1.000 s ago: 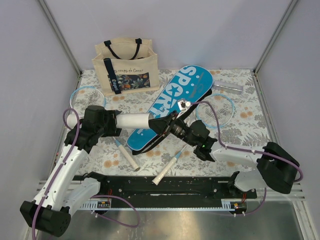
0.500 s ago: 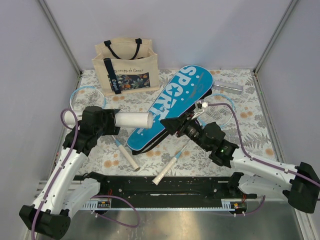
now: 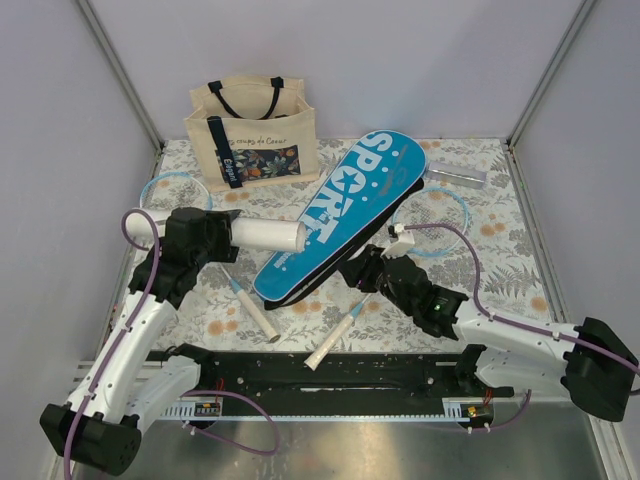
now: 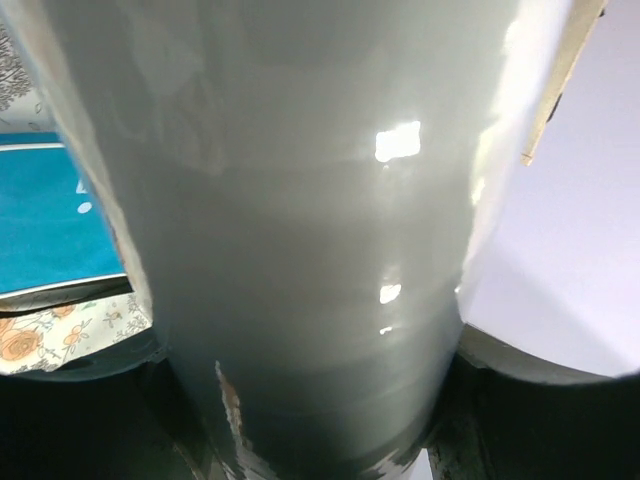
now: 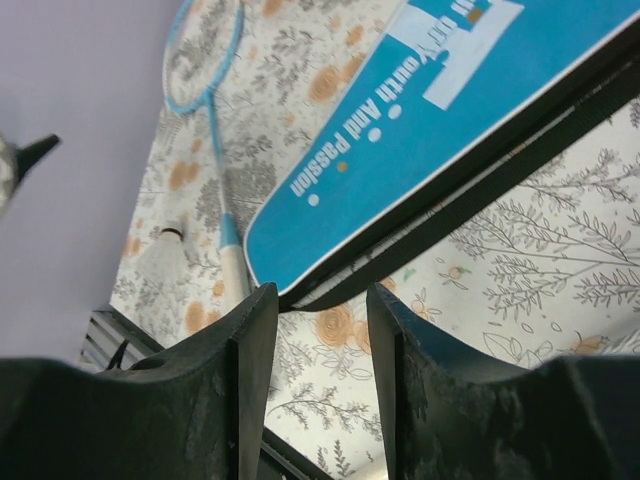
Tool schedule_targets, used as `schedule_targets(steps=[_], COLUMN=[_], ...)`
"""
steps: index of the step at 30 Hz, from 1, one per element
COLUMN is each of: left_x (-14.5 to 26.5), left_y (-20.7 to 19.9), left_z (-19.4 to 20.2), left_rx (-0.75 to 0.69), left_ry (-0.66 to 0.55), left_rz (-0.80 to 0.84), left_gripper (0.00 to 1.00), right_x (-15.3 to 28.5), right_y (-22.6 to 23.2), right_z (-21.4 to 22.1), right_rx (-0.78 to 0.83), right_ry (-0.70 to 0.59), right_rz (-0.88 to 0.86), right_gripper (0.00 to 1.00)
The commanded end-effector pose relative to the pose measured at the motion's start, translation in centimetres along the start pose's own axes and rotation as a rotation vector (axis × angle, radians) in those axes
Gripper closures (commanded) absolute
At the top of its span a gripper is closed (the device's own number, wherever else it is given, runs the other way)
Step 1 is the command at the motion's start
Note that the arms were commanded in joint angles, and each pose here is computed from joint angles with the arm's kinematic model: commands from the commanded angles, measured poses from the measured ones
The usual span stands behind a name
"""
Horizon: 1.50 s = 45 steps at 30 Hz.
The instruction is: Pack up the badminton gear
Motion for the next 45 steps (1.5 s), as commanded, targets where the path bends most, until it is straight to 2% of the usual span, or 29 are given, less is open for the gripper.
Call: schedule_targets(steps=[1,10,15,21,26,30,35,45], left_x=[1.0,1.9,2.3,3.3,4.5,5.1,5.9,7.2], left_y=[-3.1,-4.3,-5.1,-6.4,-7.0,-7.4,-7.7,-8.9], left_z=[0.4,1.4,2.1,2.4,2.4,2.6,3.0,2.9], left_rx=[0.000,-0.074,-0.060,-0.045,-0.039,-0.036,-0.023,-0.024], left_ry=[0.009,0.039,0.080,0.089,0.097,0.105,0.148,0.128], left_rz=[0.155,0.179,0.192,0.231,0.260,0.264,0.269,0.291], left_gripper=[0.43,0.43,0.43,0.43,0.43,0.43,0.44,0.43], right_x=[-1.0,-3.0,-4.9,-7.1,-9.4,-11.9,-15.2,-19.9], right_y=[0.6,-1.1,0.1,1.4,4.1,6.3,9.8,15.2], right_z=[-0.3,-0.6,-0.3,1.5,1.5,1.8,3.1,6.5], right_rx=[-0.026,-0.078,-0.040,-0.110,-0.152,-0.173,-0.114,0.054], right_ry=[0.011,-0.017,0.048,0.103,0.118,0.151,0.189,0.174], right_rz=[0.024,0.126,0.040,-0.081,-0.223,-0.305,-0.395,-0.600], right_gripper=[0.50,0.49,0.47,0.43,0.37,0.37,0.37,0.37])
Point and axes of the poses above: each gripper's point midway between its finger pads, its own x axis back along the fingers, its own y axis along the line the jaws close on, z = x × y, the point moved 6 cm from there along x, back along the fingers, and after that the axes turned 13 degrees about x, right-handed, at the moved point
